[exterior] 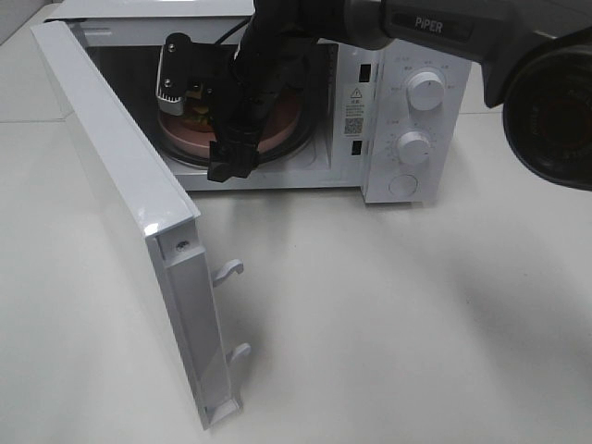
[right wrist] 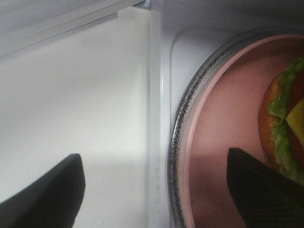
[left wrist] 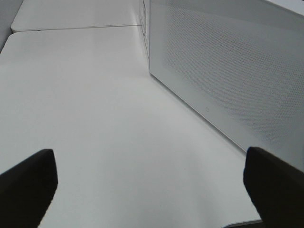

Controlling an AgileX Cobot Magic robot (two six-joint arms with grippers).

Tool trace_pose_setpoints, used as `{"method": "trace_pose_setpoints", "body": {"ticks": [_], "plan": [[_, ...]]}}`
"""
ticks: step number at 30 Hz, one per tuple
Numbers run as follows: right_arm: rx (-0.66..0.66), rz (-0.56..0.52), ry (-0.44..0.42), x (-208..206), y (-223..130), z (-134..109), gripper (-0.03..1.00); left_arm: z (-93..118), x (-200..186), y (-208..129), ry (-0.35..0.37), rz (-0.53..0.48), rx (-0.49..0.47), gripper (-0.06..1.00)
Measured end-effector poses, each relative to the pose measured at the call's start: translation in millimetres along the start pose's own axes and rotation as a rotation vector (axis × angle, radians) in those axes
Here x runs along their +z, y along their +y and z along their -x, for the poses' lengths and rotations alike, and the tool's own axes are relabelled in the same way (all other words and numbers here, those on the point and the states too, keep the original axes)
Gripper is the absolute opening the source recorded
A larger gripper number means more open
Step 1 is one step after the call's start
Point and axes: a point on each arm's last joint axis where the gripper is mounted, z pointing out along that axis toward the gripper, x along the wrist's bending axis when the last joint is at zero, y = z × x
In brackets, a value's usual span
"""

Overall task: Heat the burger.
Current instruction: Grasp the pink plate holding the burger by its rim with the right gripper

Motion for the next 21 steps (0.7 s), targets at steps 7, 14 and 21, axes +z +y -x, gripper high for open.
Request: {"method": "trace_pose_setpoints", "body": {"ticks": [7,14,21], "plan": [[-0.003,-0.002,-0.002,0.0,-0.2,0.2,0.81,0.0,0.0,0.0,0.0,0.0,0.0,0.99],[0.005,-0.019,0.006,10.1,-8.5,-0.6,0.81,0.0,0.0,0.0,0.0,0.0,0.0,0.99],[0.008,-0.022,0.002,18.0,-12.6,-1.4,0.81,0.0,0.0,0.0,0.0,0.0,0.0,0.99]]}}
